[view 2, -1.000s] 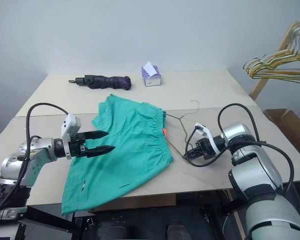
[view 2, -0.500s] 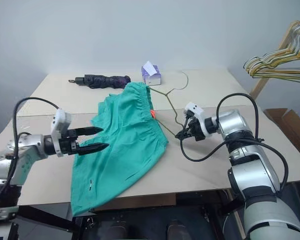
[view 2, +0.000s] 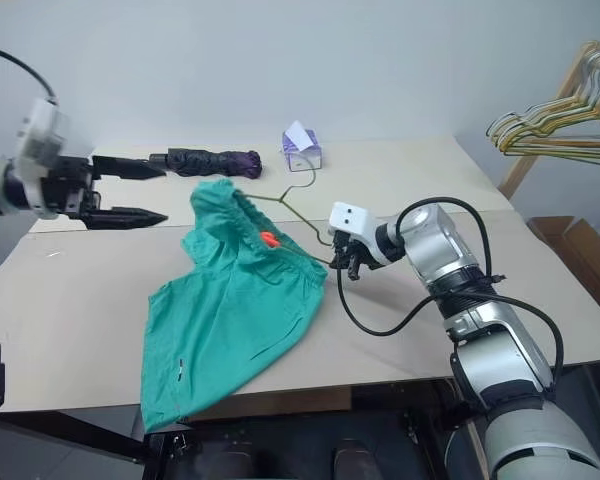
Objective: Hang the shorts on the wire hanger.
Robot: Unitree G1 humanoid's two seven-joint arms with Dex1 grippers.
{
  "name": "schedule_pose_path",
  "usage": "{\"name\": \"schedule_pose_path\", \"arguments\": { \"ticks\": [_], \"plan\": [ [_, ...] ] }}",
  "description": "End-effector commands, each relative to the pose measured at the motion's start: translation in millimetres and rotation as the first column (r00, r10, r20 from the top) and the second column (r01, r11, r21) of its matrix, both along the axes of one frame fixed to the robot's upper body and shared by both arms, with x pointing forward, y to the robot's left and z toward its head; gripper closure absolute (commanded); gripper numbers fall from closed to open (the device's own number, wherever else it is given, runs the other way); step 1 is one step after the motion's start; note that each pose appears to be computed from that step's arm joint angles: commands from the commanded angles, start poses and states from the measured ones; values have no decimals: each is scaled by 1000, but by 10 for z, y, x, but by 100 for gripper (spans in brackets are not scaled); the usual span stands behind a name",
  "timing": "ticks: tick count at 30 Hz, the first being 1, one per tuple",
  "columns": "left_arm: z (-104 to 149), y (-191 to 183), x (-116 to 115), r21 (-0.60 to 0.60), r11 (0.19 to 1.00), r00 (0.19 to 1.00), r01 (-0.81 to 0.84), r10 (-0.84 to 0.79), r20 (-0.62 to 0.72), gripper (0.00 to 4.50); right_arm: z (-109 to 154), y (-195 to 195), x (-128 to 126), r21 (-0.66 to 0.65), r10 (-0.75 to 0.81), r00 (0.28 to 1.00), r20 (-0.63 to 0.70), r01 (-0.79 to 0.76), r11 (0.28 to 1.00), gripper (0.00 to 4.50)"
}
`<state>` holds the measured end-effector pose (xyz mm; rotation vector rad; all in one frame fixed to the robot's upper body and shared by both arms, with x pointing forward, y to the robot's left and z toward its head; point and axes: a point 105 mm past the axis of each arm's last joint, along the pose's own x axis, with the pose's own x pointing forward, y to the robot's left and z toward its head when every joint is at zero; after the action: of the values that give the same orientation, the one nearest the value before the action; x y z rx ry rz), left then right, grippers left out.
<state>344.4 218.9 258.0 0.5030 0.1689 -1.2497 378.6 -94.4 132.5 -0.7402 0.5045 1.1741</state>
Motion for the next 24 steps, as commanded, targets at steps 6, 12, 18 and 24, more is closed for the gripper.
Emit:
{"name": "schedule_pose_path", "arguments": {
  "ticks": [6, 12, 18, 24],
  "plan": [
    [-50, -159, 173, 189, 980, 998, 65, -62, -21, 6, 197, 282, -115, 11, 73, 996, 43, -74, 997, 450],
    [-186, -230, 223, 234, 968, 994, 95, -79, -74, 23, 175, 296, -139, 4, 58, 997, 46, -58, 998, 450],
    [-226, -263, 278, 231, 969, 992, 85, -60, -111, 187, 164, 284, -167, 4, 48, 998, 38, -48, 999, 450],
    [-263, -274, 303, 231, 970, 991, 80, -52, -125, 366, 141, 279, -187, 0, 45, 998, 43, -45, 999, 450]
  ]
}}
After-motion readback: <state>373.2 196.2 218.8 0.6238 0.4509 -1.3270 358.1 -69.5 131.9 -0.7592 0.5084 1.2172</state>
